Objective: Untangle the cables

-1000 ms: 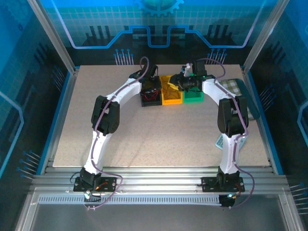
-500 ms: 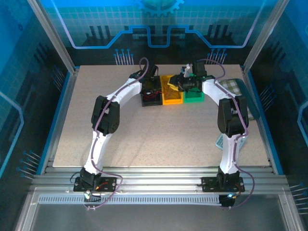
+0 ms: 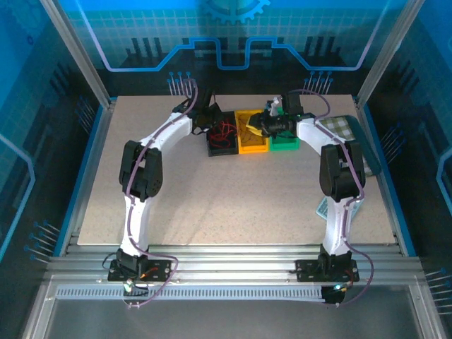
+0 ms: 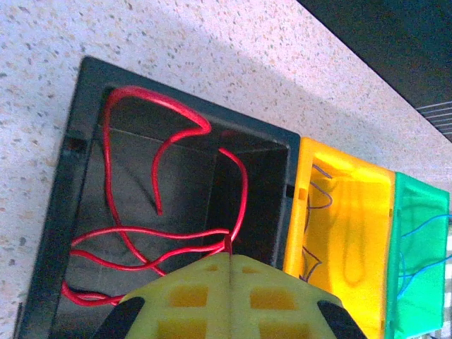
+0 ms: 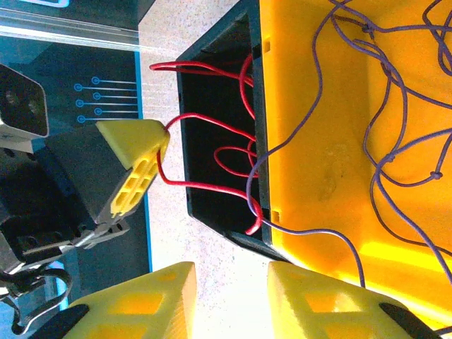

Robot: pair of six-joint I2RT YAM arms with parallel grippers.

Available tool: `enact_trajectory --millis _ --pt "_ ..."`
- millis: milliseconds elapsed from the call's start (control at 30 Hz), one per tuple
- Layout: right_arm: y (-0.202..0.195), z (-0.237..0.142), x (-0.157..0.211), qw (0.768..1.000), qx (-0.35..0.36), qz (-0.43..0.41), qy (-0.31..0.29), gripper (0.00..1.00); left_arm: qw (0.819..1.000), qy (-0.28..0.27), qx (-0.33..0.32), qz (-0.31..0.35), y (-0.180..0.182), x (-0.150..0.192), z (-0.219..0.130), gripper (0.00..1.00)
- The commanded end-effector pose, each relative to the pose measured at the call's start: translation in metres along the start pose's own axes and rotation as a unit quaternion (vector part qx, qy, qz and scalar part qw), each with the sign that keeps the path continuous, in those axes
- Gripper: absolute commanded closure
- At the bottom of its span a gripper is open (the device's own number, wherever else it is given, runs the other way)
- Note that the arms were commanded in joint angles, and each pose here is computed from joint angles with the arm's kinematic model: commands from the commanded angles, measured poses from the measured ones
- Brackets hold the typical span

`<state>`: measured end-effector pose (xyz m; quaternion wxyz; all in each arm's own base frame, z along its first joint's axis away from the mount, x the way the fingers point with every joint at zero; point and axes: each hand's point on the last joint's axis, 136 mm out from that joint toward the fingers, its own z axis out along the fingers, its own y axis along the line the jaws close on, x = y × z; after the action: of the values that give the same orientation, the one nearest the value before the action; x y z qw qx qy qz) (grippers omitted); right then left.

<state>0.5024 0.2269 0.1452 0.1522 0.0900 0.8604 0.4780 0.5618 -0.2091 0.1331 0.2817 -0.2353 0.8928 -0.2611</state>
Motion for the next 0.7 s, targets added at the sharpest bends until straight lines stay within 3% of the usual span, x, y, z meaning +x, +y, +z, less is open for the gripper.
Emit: enact_trajectory --millis 0,233,433,667 --pt "0.011 -0.014 -0.002 1.0 -0.007 -0.017 -0.009 0.67 0.998 -0.011 0.066 -0.02 -0.032 -0.01 -0.02 1.0" --pt "-0.005 -0.006 -0.009 0.998 0.052 -0.029 -0.017 0.66 0.995 0.011 0.088 -0.045 -0.035 -0.006 -0.02 1.0" --pt "-0.007 0.013 -0.025 0.998 0.053 -0.017 -0.025 0.66 0.992 0.023 0.102 -0.07 -0.035 0.001 -0.019 1.0" --pt "-0.013 0.034 -0.017 0.996 0.086 -0.013 0.003 0.68 0.992 0.023 0.108 -0.068 -0.039 0.004 -0.023 1.0"
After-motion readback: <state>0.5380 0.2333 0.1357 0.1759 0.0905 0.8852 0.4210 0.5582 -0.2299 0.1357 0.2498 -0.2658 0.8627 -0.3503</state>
